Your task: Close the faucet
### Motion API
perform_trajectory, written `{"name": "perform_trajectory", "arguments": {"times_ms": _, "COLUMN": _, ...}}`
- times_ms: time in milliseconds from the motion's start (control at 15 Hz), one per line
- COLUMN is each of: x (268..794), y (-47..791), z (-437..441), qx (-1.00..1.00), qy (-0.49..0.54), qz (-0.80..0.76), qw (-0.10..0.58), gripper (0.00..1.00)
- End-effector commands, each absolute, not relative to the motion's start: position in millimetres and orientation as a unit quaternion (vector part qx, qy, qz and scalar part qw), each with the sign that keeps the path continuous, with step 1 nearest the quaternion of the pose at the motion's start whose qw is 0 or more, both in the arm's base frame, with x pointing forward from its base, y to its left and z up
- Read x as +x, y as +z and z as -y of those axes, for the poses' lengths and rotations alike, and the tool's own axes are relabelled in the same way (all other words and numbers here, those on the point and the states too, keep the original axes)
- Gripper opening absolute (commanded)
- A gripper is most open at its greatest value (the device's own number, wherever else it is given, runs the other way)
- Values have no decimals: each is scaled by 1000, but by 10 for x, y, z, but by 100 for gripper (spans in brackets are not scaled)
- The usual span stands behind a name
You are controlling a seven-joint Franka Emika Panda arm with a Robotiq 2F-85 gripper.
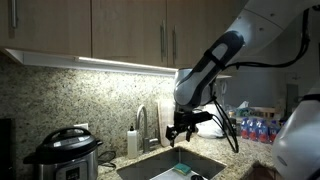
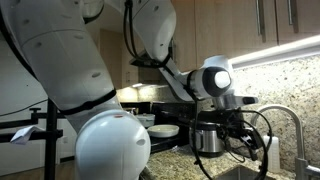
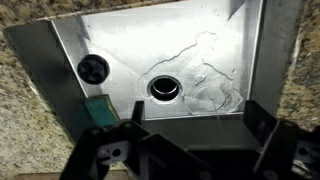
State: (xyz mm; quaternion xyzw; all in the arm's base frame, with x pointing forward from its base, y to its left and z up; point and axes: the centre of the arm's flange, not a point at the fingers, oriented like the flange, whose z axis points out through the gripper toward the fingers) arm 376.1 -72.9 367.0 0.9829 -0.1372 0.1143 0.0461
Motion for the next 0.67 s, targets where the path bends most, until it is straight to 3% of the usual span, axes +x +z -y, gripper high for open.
{"name": "perform_trajectory", "arguments": {"times_ms": 0, "x": 3668, "y": 3720, "z": 1253, "qx": 980, "qy": 120, "qz": 152, "qw": 44, "gripper": 100}}
{"name": "perform_trajectory", "arguments": {"times_ms": 600, "x": 3612, "y": 3876, "z": 1634, "qx": 972, "qy": 130, "qz": 187, "qw": 50, "gripper": 100}}
